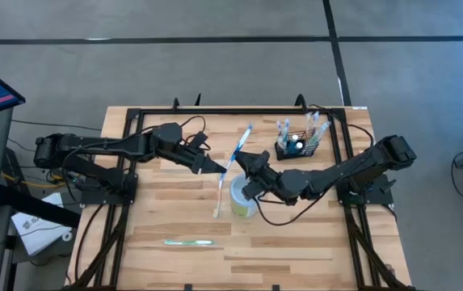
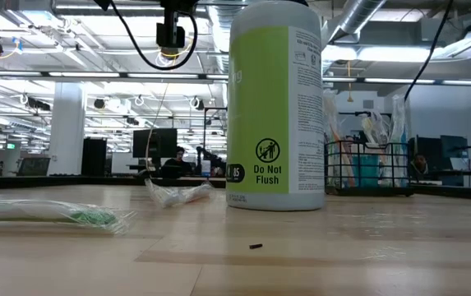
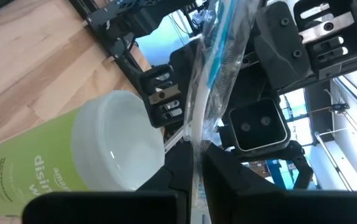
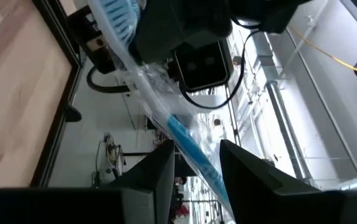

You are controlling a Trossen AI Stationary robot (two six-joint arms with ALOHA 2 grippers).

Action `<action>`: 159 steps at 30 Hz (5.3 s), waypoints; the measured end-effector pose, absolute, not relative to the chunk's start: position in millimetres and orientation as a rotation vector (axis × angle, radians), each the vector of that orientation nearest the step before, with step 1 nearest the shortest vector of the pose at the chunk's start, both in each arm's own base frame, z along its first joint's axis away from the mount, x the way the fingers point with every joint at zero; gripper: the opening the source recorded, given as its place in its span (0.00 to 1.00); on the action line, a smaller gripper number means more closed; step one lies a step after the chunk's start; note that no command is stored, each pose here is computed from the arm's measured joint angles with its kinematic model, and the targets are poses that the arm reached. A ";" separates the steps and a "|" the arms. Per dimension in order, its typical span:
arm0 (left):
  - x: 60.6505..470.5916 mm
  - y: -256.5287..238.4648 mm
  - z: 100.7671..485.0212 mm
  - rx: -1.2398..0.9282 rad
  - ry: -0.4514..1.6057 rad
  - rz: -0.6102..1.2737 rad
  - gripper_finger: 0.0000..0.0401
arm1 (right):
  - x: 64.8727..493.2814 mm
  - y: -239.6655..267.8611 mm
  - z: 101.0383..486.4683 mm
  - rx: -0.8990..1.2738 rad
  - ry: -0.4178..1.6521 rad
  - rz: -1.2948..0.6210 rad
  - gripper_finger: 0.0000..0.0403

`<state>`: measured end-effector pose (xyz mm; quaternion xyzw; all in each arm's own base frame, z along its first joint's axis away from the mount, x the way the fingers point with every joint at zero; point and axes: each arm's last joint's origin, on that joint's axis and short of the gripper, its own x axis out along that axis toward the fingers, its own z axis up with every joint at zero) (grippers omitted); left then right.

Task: Pick & Place toothbrushing station
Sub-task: Put the blue toothbrush into the wire organizer

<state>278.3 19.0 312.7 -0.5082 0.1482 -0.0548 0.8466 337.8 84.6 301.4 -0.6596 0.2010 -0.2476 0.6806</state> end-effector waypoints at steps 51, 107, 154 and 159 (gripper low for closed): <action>249.7 15.3 339.3 -0.673 0.143 -0.215 0.12 | 303.7 89.0 302.1 -0.909 0.476 -0.632 0.00; 247.5 17.0 297.4 -0.530 0.209 -0.130 0.12 | 178.4 54.7 236.0 -0.105 0.218 -1.061 0.00; 244.9 18.0 277.6 -0.511 0.236 -0.079 0.12 | 185.8 -6.6 249.8 -0.004 0.132 -0.738 0.00; 245.2 18.5 279.2 -0.507 0.220 -0.080 0.12 | 171.3 -7.8 238.6 0.026 0.100 -0.741 0.00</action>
